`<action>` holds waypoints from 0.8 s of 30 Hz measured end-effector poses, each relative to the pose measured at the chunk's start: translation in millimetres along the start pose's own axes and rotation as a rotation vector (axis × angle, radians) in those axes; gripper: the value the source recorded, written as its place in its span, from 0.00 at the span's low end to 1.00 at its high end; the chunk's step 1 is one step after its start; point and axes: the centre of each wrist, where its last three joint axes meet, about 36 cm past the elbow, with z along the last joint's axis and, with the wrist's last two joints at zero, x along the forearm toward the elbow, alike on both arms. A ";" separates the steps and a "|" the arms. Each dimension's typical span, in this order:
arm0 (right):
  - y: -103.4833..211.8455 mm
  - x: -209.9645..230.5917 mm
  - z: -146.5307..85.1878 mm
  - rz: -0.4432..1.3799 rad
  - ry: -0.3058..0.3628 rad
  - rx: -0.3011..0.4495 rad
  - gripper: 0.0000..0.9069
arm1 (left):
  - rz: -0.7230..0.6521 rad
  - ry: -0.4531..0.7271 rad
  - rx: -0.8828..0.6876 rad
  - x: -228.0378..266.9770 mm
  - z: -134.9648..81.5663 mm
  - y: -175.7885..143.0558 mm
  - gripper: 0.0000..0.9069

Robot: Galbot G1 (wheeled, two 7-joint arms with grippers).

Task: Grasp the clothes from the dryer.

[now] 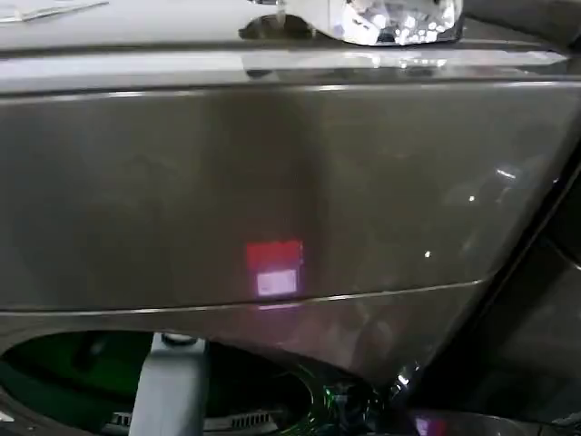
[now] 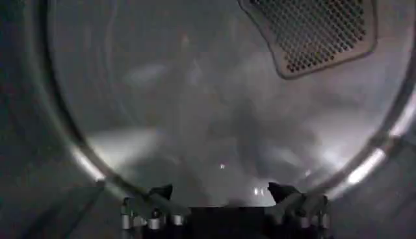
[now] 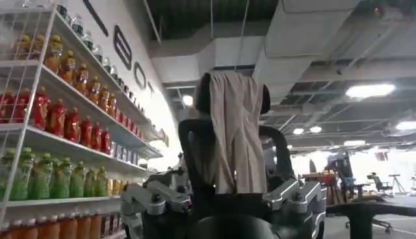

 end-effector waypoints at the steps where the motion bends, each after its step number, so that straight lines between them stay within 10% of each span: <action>1: 0.9 0.2 0.3 -0.001 0.000 -0.002 1.00 | 0.000 -0.009 0.005 -10.5 -3.1 -0.6 1.00; 24: 17.7 1.4 10.5 -0.033 0.007 -0.007 1.00 | 0.113 -0.055 -0.166 -195.7 -33.0 -7.5 1.00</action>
